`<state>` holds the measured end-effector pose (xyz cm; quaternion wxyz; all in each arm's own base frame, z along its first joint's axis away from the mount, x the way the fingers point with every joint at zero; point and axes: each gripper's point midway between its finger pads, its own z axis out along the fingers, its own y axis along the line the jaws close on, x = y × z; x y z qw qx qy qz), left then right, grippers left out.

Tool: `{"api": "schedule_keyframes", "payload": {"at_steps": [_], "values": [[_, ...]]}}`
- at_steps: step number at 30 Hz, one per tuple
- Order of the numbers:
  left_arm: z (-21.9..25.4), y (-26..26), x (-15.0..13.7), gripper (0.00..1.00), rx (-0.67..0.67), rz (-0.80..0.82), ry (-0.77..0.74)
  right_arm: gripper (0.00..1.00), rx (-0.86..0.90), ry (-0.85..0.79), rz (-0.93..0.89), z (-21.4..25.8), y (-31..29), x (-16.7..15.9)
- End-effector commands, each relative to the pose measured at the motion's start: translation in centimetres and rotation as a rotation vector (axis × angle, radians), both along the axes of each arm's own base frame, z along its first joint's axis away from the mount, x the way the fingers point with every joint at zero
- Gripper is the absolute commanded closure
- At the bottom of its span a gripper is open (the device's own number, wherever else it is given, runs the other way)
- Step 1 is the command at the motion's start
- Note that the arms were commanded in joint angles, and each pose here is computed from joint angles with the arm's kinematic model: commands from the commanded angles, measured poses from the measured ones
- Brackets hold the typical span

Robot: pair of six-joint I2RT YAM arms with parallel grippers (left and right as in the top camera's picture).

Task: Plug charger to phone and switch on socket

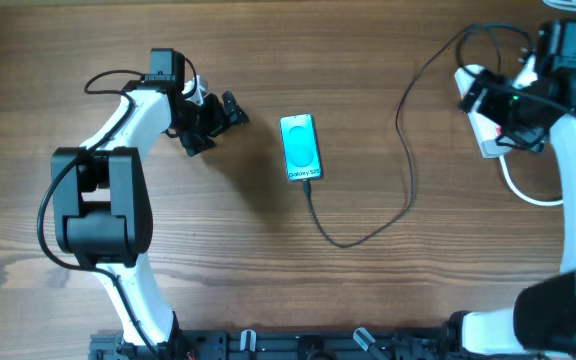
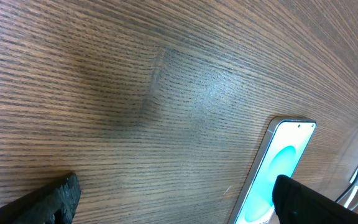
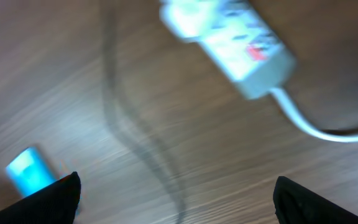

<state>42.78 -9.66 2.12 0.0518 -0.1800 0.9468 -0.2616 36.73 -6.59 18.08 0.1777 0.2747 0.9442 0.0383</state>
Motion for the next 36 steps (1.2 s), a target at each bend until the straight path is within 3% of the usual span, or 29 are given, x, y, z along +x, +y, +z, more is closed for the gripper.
{"api": "schedule_keyframes", "payload": {"at_steps": [1,11,17,25,36], "values": [[-0.9,0.5,-0.4,0.0,0.016,0.006,0.023,0.0,-0.063,0.062,-0.079,-2.8,-3.8,0.3],[-0.9,0.5,-0.4,0.0,0.016,0.006,0.023,0.0,-0.194,0.185,-0.159,-10.1,-8.8,2.2],[-0.9,0.5,-0.4,0.0,0.016,0.006,0.023,0.0,-0.265,0.292,-0.183,-14.6,-10.7,1.7],[-0.9,0.5,-0.4,0.0,0.016,0.006,0.023,0.0,-0.28,0.208,-0.242,-14.7,-13.3,3.1],[-0.9,0.5,-0.4,0.0,0.016,0.006,0.023,0.0,-0.265,0.08,-0.114,-14.2,-13.2,6.4]]}}
